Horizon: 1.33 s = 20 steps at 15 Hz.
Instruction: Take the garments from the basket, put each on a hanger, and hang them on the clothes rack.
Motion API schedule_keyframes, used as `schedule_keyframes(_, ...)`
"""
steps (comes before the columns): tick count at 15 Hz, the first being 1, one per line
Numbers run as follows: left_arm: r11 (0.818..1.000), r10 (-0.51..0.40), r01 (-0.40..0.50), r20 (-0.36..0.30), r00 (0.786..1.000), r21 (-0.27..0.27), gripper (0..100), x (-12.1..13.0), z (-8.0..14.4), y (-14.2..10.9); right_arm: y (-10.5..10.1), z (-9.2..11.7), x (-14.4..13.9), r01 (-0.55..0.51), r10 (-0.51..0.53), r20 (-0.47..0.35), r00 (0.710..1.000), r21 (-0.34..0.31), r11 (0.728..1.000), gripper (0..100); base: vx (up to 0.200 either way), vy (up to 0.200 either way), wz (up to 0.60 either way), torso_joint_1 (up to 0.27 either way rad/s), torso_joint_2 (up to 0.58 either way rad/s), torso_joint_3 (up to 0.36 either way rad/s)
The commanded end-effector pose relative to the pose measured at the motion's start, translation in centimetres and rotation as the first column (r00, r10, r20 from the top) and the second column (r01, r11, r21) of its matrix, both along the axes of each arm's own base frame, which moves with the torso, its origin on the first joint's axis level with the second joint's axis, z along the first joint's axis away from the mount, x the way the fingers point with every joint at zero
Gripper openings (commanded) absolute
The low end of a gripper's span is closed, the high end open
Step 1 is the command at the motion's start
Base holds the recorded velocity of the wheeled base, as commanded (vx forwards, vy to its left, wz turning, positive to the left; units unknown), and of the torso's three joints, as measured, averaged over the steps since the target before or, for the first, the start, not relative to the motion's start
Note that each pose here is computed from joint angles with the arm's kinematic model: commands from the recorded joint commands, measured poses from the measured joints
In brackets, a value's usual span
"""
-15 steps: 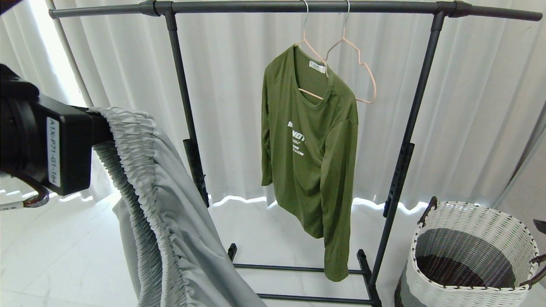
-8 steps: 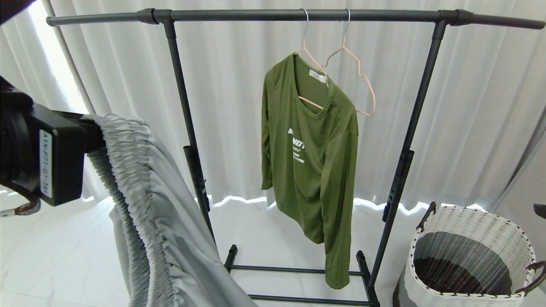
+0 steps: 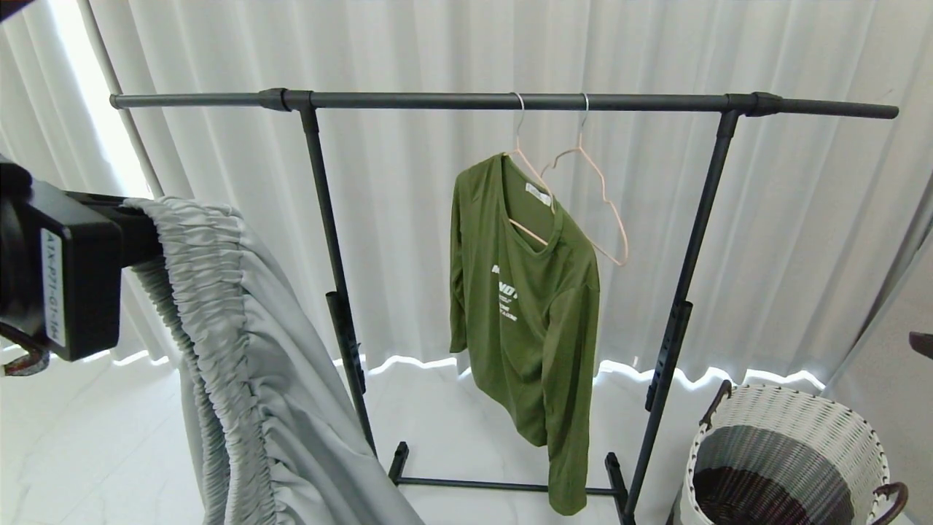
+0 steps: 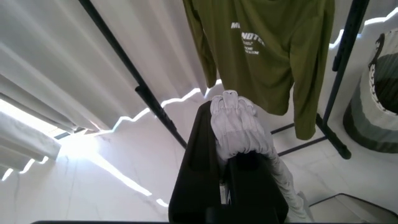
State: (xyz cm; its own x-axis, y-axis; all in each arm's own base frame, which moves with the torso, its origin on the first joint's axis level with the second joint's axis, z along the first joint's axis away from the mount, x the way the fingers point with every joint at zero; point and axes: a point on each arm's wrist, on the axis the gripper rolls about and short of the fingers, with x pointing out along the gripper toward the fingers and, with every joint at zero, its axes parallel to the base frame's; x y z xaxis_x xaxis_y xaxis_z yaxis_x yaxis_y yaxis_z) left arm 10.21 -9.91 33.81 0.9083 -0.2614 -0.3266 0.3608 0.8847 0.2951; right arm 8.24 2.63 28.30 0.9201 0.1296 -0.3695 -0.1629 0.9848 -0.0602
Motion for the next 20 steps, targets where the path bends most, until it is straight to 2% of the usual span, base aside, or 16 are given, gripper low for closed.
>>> schedule_keyframes(1, 1.000, 0.001, -0.001, -0.002, 1.000, 0.002, 0, 0.0, -0.1, 0.0, 0.1, -0.6, 0.4, 0.001, -0.001, -0.002, 1.000, -0.002, 1.000, 100, 0.000, 0.000, 0.00, 0.193, -0.48, -0.286)
schedule_keyframes(10, 1.000, 0.001, -0.001, -0.004, 1.000, 0.004, 0, 0.1, -0.2, -0.1, 0.1, -1.2, 0.4, 0.000, 0.000, -0.004, 1.000, -0.009, 1.000, 100, 0.000, 0.000, 0.00, 0.218, -0.50, -0.285)
schedule_keyframes(14, 1.000, 0.006, -0.006, -0.005, 1.000, 0.008, 0, 0.1, -0.2, -0.1, 0.3, -2.0, 0.7, -0.005, 0.004, 0.039, 0.999, 0.004, 1.000, 100, 0.000, 0.000, 0.00, 0.113, -0.24, -0.128)
schedule_keyframes(16, 0.999, 0.035, -0.035, 0.004, 0.999, 0.014, 0, 0.2, -0.2, 0.0, 0.2, -2.0, 0.6, -0.004, 0.003, 0.043, 0.999, 0.003, 1.000, 100, 0.000, 0.200, 0.00, 0.022, -0.04, -0.017)
schedule_keyframes(20, 0.999, 0.035, -0.035, 0.003, 0.999, 0.017, 0, 0.1, -0.3, 0.0, 0.2, -2.0, 0.5, -0.008, 0.008, 0.049, 0.999, -0.007, 1.000, 100, 0.000, 0.200, 0.00, 0.008, 0.00, -0.004)
